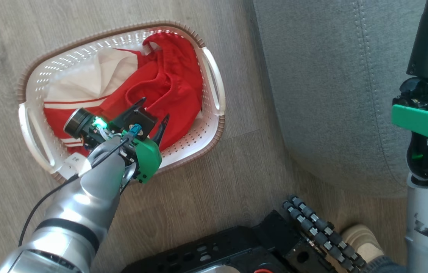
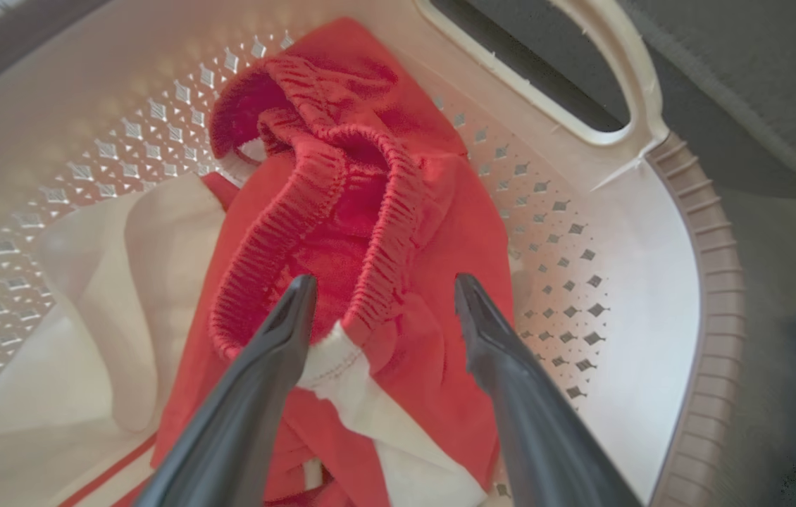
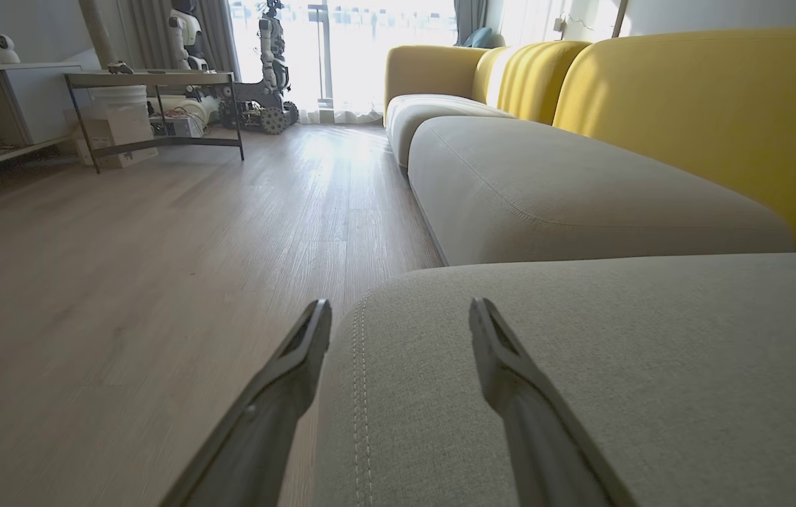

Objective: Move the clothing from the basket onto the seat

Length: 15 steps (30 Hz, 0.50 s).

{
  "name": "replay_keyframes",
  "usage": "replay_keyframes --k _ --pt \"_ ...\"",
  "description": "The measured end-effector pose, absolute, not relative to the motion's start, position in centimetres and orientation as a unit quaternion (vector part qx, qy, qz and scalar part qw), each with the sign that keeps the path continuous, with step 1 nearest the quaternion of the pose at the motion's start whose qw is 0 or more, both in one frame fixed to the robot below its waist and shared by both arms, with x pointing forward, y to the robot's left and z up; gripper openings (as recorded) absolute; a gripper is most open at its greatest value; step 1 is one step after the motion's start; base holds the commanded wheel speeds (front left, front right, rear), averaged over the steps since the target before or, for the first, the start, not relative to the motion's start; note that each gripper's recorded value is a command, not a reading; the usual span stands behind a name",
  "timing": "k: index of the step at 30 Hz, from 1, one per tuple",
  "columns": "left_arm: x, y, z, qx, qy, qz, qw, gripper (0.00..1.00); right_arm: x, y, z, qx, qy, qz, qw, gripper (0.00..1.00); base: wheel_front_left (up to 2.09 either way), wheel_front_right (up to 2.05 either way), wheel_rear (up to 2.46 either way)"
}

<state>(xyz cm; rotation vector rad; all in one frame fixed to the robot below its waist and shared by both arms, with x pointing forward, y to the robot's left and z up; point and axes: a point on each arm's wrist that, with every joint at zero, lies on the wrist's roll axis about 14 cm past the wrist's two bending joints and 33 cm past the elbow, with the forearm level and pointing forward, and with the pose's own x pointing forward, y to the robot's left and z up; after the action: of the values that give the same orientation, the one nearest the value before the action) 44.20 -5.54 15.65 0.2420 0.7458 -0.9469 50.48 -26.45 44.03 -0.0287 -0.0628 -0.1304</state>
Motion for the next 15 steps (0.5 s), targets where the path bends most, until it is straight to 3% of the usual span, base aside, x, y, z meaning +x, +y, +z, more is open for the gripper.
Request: replay_keyframes --k 15 --pt "43.2 -5.1 13.5 0.189 0.401 -0.445 0.778 1.0 50.0 -26.5 44.5 -0.021 -0.029 -0.063 0.997 1.0 0.0 0.0 0.0"
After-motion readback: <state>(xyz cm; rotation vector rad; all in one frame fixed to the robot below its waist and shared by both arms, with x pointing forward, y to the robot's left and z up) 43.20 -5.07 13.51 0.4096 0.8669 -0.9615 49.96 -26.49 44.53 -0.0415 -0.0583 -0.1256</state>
